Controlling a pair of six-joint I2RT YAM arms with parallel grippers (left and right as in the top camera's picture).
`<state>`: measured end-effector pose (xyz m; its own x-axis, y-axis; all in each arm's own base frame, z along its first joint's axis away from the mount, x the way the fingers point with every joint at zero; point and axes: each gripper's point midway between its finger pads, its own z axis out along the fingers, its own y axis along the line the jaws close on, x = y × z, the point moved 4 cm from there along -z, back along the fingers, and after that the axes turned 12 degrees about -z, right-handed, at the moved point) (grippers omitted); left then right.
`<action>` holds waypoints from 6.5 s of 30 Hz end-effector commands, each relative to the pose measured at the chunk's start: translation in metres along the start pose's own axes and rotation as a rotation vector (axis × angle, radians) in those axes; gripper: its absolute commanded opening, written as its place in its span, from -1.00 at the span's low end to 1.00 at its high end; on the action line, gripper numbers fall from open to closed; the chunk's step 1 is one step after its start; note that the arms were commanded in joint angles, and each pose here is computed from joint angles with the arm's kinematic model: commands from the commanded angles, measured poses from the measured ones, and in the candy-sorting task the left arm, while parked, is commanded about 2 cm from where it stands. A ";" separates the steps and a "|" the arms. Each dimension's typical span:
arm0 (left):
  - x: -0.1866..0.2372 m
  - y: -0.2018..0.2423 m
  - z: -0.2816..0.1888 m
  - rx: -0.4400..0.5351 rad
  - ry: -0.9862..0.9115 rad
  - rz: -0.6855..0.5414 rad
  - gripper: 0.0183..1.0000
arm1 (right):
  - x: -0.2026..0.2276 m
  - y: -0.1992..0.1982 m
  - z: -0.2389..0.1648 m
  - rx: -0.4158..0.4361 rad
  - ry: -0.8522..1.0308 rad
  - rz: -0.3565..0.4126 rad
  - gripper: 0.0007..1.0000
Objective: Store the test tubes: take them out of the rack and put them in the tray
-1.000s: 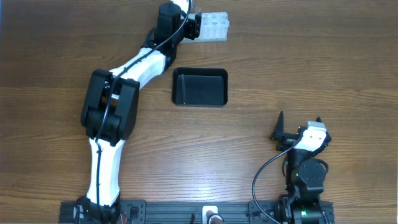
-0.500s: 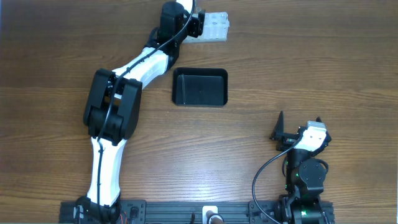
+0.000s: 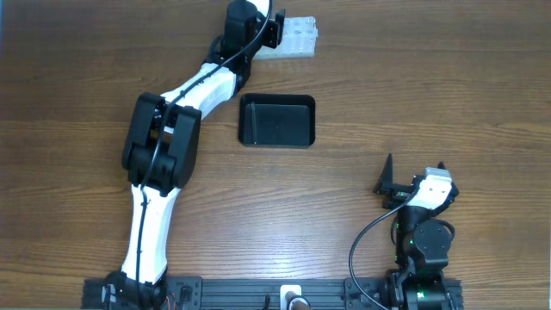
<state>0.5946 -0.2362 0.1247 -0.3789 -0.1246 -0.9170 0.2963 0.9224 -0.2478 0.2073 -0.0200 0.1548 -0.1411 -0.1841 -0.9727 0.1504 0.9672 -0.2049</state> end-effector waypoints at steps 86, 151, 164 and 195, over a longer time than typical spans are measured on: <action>0.094 -0.030 -0.129 -0.293 0.711 -0.250 -0.78 | 0.002 0.001 0.000 -0.006 0.001 -0.001 0.98; 0.139 -0.028 -0.137 -0.308 0.886 -0.289 -0.57 | 0.002 0.001 0.000 -0.006 0.001 -0.001 0.99; 0.067 -0.047 -0.156 -0.315 0.684 -0.228 -0.19 | 0.002 0.001 0.000 -0.006 0.001 -0.001 0.99; -0.050 0.057 -0.420 -0.281 -0.417 -0.038 1.00 | 0.002 0.001 0.000 -0.006 0.001 -0.001 0.98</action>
<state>0.2797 -0.0305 0.2979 -0.0150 -0.2655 -0.9640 0.0168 0.9639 -0.2657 0.2074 -0.0200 0.1547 -0.1415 -0.1849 -0.9725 0.1498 0.9671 -0.2056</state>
